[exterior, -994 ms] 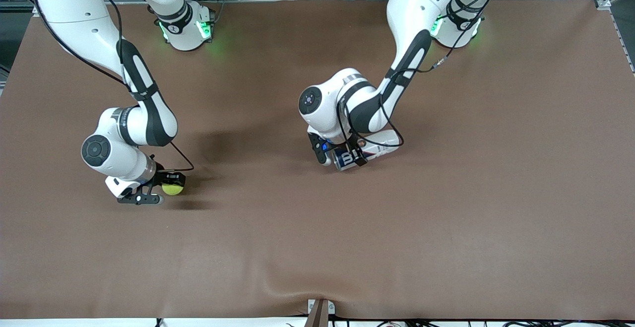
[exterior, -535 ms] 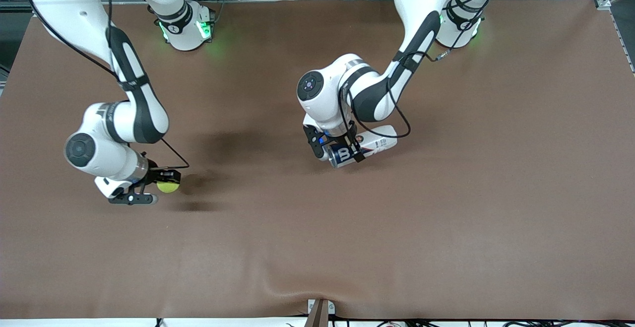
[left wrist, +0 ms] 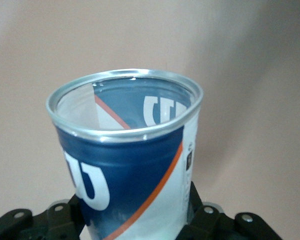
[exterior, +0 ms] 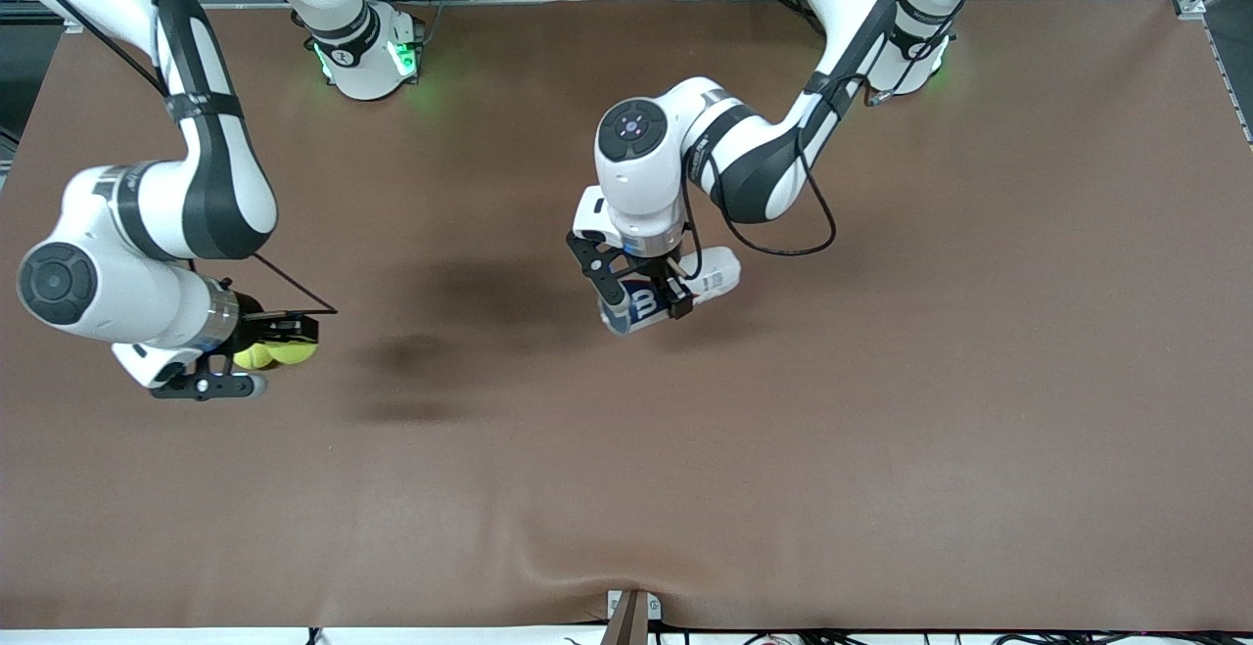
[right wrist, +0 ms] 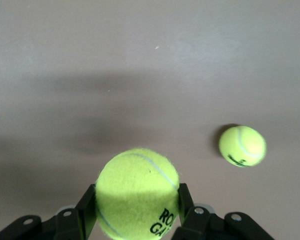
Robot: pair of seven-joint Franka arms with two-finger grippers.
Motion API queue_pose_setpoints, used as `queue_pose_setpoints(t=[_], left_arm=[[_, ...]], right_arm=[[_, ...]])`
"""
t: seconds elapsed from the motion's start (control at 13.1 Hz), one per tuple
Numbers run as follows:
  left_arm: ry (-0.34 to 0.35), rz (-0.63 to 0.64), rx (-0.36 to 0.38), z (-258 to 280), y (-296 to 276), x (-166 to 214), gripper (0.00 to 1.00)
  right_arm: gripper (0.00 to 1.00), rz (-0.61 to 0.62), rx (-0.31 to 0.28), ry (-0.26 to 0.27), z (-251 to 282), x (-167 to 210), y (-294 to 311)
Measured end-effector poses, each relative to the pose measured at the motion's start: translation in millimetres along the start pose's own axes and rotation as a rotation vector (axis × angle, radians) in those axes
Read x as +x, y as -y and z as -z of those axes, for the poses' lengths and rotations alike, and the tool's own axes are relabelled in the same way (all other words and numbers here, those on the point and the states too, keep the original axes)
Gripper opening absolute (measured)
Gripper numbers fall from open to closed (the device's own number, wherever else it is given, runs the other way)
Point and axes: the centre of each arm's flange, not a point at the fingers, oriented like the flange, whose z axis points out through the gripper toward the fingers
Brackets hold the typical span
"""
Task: Insert tennis ball vertically with right arm
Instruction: 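Lift the can with the left gripper while the right gripper lifts the ball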
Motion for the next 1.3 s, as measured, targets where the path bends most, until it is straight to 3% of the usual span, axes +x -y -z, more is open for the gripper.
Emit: queue_pose_setpoints(t=[0.76,1.07,1.3], left_arm=[[-0.567,0.325,-0.039,22.4,24.2,36.8,0.76],[-0.769,0.402,-0.091,-11.7,16.3,39.2,0.75],[-0.854,0.402,-0.117,-51.4,4.1,35.7,0.75]], right_arm=[[0.67,-0.196,-0.064,-0.041,37.8,0.0,42.4],[0.67,-0.311,-0.069,-0.09,38.1,2.0,63.4],[0.67,-0.413,-0.039,-0.149,45.9,5.5,79.6]])
